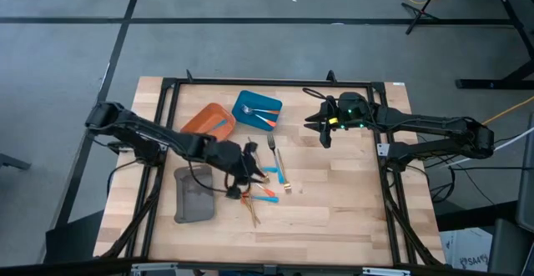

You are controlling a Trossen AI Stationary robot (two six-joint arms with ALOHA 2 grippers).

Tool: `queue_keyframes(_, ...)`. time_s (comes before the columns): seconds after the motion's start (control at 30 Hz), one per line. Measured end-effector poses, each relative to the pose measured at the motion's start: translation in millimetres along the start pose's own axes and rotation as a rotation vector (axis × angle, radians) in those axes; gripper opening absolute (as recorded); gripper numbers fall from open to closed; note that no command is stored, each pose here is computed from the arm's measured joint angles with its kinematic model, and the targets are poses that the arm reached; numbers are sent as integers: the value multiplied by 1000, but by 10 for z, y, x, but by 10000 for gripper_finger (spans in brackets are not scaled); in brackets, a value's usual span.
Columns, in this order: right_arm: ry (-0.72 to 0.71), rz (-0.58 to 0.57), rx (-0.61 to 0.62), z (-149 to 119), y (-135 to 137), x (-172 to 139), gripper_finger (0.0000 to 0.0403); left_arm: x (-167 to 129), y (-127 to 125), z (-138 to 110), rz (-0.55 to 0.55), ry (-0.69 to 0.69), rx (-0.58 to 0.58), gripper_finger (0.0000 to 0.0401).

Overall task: Sort silverware by color (type)
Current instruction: Put the gold fork into the black bin

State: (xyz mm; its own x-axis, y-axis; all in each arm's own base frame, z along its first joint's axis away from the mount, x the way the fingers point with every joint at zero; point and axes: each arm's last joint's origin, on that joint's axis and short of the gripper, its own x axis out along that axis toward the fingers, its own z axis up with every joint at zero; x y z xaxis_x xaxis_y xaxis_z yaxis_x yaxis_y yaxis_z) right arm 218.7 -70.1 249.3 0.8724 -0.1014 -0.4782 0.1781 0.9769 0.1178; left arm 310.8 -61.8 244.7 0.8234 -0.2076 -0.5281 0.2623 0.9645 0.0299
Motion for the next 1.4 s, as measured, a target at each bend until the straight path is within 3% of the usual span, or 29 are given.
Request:
queue_keyframes(0.37, 0, 0, 0, 1, 1, 0, 92, 452, -134, -398, -66, 229, 192, 76)
queue_keyframes(0.73, 1, 1, 0, -1, 1, 0, 92, 570, -144, -673, -141, 413, 400, 68)
queue_keyframes(0.93, 1, 1, 0, -1, 1, 0, 92, 561, -146, -692, -169, 427, 487, 59)
queue_keyframes(1.4, 1, 0, 0, -1, 1, 0, 92, 559, -250, -691, -228, 412, 551, 56)
